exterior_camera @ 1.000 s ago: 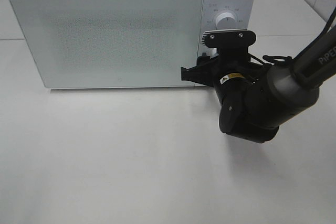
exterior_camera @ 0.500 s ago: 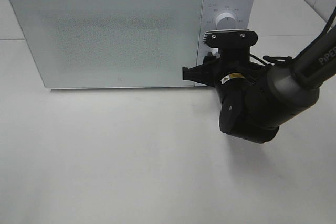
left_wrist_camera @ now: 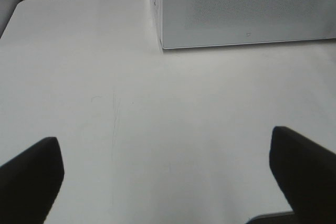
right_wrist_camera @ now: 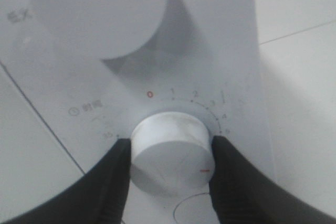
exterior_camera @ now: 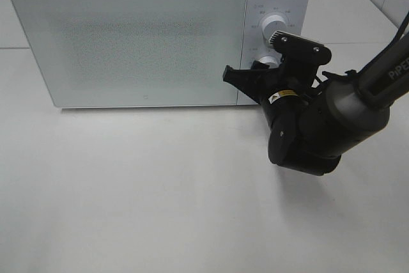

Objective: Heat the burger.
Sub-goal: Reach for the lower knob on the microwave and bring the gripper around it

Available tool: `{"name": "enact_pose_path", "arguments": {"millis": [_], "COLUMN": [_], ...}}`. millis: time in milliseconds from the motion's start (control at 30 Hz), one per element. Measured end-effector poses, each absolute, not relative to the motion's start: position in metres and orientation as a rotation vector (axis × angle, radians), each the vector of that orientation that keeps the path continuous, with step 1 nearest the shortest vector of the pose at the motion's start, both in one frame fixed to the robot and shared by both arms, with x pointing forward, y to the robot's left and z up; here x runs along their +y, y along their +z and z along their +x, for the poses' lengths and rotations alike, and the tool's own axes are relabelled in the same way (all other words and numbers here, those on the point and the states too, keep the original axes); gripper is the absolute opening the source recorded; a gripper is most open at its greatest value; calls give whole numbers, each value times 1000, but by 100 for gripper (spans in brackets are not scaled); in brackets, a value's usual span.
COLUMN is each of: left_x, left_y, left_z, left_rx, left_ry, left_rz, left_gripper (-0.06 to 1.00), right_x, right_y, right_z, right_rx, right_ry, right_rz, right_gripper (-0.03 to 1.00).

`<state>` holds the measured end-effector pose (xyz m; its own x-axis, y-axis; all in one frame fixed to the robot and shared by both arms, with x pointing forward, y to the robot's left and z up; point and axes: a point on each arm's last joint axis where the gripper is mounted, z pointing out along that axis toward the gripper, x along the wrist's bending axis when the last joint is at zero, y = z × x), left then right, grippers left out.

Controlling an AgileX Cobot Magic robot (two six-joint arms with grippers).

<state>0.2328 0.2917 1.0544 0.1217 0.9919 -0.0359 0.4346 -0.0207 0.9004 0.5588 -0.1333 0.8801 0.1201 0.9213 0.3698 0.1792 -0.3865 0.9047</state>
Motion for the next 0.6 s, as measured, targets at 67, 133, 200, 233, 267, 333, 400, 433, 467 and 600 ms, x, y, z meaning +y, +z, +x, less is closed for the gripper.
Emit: {"name": "enact_pose_path", "arguments": {"millis": [67, 133, 200, 233, 267, 333, 400, 433, 467, 600], "left_x": [292, 292, 292, 292, 292, 292, 292, 292, 292, 292], "left_y": [1054, 1054, 1054, 1054, 1054, 1054, 1054, 1054, 1054, 1054], "left_z": [233, 233, 233, 233, 233, 233, 233, 233, 233, 233], "left_rx": [1432, 1432, 1432, 1432, 1432, 1432, 1432, 1432, 1432, 1432], "left_ry": [860, 860, 860, 860, 860, 860, 860, 860, 860, 860], "left_rz": [1582, 1582, 1582, 1582, 1582, 1582, 1582, 1582, 1582, 1582], "left_gripper": [99, 99, 99, 99, 99, 99, 99, 99, 99, 99], "right_x": [-133, -133, -133, -133, -133, -133, -133, -133, -133, -133], "right_y": [880, 880, 880, 880, 880, 880, 880, 880, 880, 880], "right_z": [558, 558, 558, 558, 558, 558, 558, 558, 558, 558], "right_rx": [973, 883, 845, 754, 754, 648, 482, 482, 377, 225], "right_ry": [1424, 1500, 1531, 1596, 1596, 1665, 1760, 1760, 1813, 1878], "right_rz": [1796, 1878, 1909, 1980, 1980, 2056, 2163, 2163, 2219, 2290], "right_gripper": [43, 43, 43, 43, 43, 43, 43, 43, 43, 43]}}
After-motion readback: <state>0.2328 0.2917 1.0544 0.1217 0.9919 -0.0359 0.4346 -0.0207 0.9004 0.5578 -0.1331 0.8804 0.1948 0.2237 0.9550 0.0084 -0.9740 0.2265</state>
